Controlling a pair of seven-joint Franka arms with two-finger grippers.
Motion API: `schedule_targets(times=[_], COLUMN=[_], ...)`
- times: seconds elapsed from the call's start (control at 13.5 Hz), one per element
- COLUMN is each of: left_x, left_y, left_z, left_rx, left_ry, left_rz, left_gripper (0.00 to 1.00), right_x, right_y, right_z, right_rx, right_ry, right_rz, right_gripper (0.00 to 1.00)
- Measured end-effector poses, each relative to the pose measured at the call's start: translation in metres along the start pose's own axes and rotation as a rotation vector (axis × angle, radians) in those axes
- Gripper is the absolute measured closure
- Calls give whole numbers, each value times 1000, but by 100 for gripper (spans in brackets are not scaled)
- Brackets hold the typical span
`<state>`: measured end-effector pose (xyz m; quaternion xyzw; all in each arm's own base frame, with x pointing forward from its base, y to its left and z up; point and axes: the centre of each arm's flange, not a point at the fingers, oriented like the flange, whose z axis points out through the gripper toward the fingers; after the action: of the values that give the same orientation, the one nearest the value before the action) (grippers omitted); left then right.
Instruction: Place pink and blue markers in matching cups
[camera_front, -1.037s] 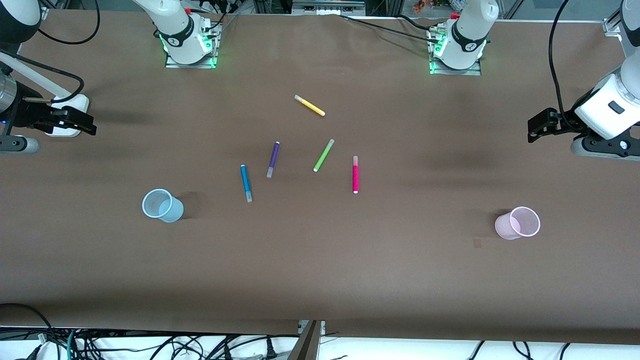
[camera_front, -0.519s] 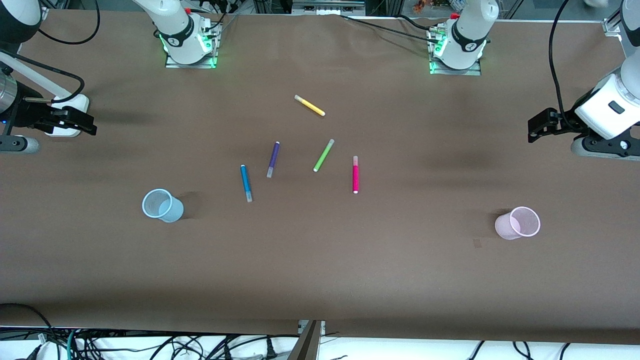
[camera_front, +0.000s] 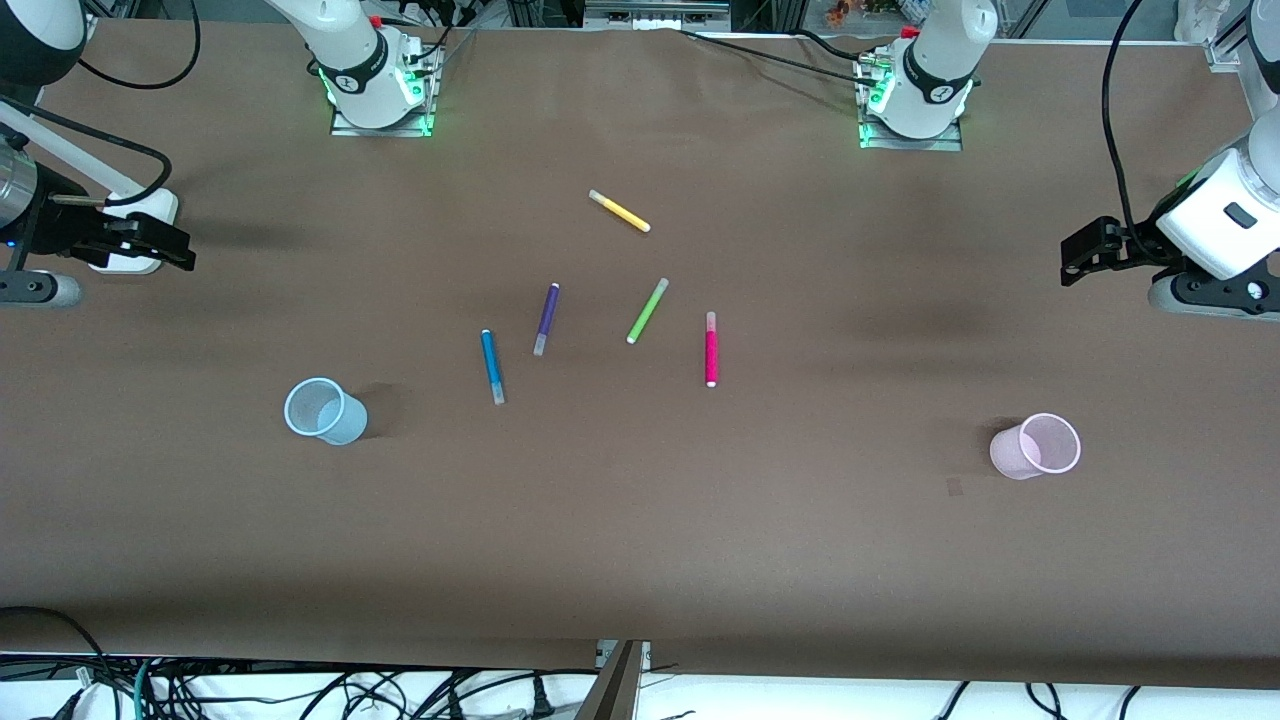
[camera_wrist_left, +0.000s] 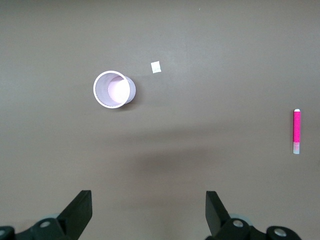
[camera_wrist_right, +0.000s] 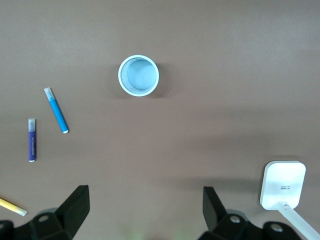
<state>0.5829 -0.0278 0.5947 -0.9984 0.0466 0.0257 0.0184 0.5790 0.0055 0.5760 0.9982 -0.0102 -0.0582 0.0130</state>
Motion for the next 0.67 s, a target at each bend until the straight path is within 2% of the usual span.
schedule_targets(times=[0.67], left_x=[0], left_y=[-4], left_z=[-1], left_rx=[0], left_ry=[2], left_rz=[2], left_gripper=[0], right_x=[16], right_y=[-102], right_z=[46], right_rx=[-30], right_ry=[-68], right_rz=[-152], right_gripper=[0])
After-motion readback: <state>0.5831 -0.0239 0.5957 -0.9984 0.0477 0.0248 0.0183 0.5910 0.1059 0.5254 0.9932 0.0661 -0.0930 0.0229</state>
